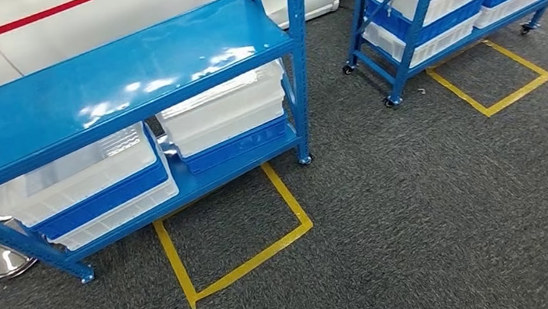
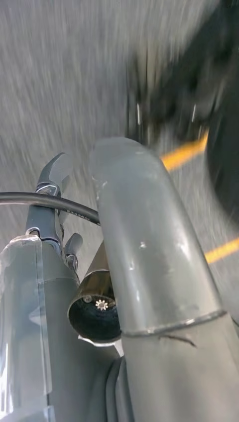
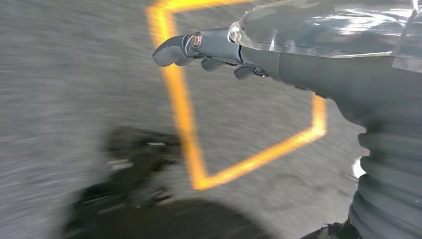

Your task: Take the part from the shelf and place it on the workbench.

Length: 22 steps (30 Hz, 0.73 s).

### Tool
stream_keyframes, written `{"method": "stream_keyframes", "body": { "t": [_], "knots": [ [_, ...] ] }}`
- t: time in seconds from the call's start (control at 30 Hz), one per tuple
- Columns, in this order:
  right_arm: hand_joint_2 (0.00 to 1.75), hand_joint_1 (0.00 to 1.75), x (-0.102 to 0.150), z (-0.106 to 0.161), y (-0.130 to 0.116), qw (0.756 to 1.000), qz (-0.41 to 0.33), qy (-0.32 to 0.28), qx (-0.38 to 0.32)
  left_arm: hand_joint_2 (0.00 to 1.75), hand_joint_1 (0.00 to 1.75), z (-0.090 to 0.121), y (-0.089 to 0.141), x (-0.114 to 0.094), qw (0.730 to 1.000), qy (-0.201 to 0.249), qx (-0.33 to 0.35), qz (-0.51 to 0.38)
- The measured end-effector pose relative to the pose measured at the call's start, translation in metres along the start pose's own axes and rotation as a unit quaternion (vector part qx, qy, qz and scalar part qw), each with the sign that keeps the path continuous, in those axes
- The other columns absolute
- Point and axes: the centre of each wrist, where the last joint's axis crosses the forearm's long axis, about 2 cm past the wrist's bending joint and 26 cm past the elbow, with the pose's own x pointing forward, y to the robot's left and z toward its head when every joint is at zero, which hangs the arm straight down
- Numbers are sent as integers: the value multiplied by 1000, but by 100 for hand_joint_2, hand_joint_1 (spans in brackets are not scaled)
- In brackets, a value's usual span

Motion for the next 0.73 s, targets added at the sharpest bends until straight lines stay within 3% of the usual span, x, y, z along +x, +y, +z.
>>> {"method": "stream_keyframes", "body": {
  "t": [0.07, 0.13, 0.2, 0.3, 0.37, 0.47, 0.57, 0.73],
  "knots": [
    [175, 0, 23, -3, 0, 999, -5, -33, 0, 0, 0, 4, 1, -24, 1000, 31, 3, 0],
    [175, 0, 24, -3, 0, 999, -10, -35, 1, 0, 0, 4, 2, -22, 1000, 26, 5, -5],
    [175, 0, -6, 1, 3, 1000, -14, 6, 3, 0, 0, -1, 3, 12, 1000, -24, 6, -10],
    [175, 0, -80, 21, 7, 994, -16, 105, 6, 0, 0, -3, 3, 92, 992, -126, 9, -8],
    [175, 0, -123, 40, 10, 986, -16, 165, 9, 0, 0, 1, 4, 134, 983, -181, 10, -6],
    [175, 0, -152, 54, 10, 979, -16, 205, 9, 0, 0, 6, 4, 159, 977, -214, 11, -5],
    [175, 0, -133, 44, 9, 984, -16, 179, 8, 0, 0, 2, 4, 138, 982, -189, 11, -3],
    [175, 0, -44, 10, 8, 998, -18, 58, 7, 0, 0, -3, 1, 45, 998, -70, 9, 1]
  ]
}}
